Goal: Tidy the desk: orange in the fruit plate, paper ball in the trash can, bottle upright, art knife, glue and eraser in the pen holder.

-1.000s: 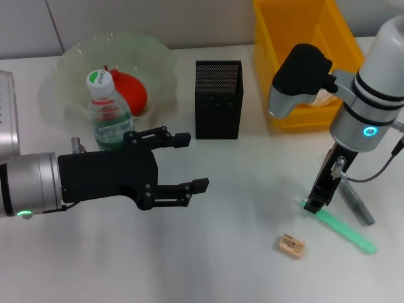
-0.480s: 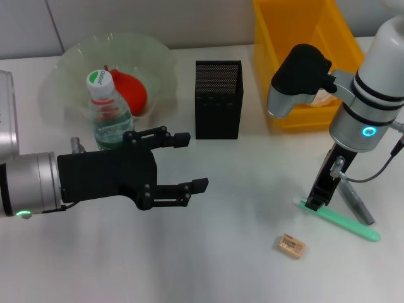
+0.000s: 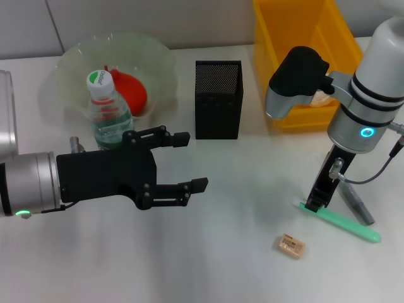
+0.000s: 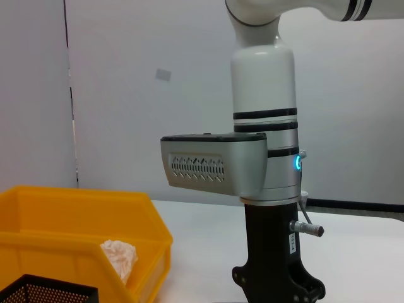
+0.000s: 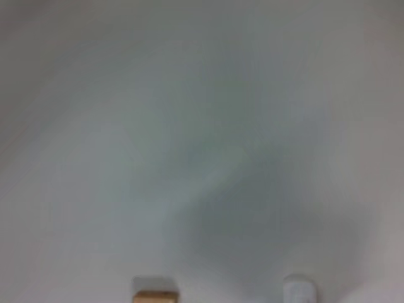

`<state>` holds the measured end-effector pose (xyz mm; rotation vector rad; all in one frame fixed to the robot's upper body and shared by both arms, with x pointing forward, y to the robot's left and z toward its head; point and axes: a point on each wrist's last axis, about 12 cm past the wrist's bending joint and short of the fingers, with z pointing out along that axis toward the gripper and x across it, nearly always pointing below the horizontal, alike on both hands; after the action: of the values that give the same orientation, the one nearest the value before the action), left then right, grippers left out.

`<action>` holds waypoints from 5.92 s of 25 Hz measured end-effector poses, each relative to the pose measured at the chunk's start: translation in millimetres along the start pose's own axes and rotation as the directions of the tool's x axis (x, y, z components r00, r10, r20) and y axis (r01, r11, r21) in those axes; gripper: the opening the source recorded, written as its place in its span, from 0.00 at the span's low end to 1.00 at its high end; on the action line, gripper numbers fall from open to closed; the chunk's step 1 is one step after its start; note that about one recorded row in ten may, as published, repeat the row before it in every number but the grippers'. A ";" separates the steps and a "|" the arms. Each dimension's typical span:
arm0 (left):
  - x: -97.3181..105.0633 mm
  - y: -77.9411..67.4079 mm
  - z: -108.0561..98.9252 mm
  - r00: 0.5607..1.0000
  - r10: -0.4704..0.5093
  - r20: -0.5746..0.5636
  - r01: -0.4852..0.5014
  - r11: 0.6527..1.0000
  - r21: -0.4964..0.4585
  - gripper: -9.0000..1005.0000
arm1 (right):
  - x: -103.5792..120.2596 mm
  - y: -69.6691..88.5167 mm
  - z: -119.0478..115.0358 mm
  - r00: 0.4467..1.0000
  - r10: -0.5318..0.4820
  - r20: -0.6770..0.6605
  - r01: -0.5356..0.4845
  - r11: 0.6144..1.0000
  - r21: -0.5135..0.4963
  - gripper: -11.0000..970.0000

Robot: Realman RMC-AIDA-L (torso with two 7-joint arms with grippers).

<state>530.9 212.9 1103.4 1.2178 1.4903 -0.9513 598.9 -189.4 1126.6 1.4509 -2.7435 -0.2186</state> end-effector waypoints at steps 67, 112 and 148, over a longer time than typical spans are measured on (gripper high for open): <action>1.5 -1.0 1.5 1.000 0.006 -0.001 -0.006 1.000 0.000 0.82 | -14.4 -21.2 -105.4 0.824 -0.039 0.566 -0.103 0.971 0.218 0.04; 1.1 0.5 2.9 1.000 0.009 -0.006 -0.009 1.000 0.004 0.82 | -53.1 -19.5 -116.7 0.577 -0.142 0.804 -0.042 0.978 0.203 0.07; 1.8 -0.8 3.1 1.000 0.004 -0.005 -0.004 1.000 0.013 0.82 | -28.6 -34.8 -68.4 0.536 -0.106 0.837 -0.025 0.990 0.141 0.09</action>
<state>530.6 210.3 1100.9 1.2325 1.4868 -0.9570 649.9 -192.7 1190.6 1.7912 -3.4979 -1.0258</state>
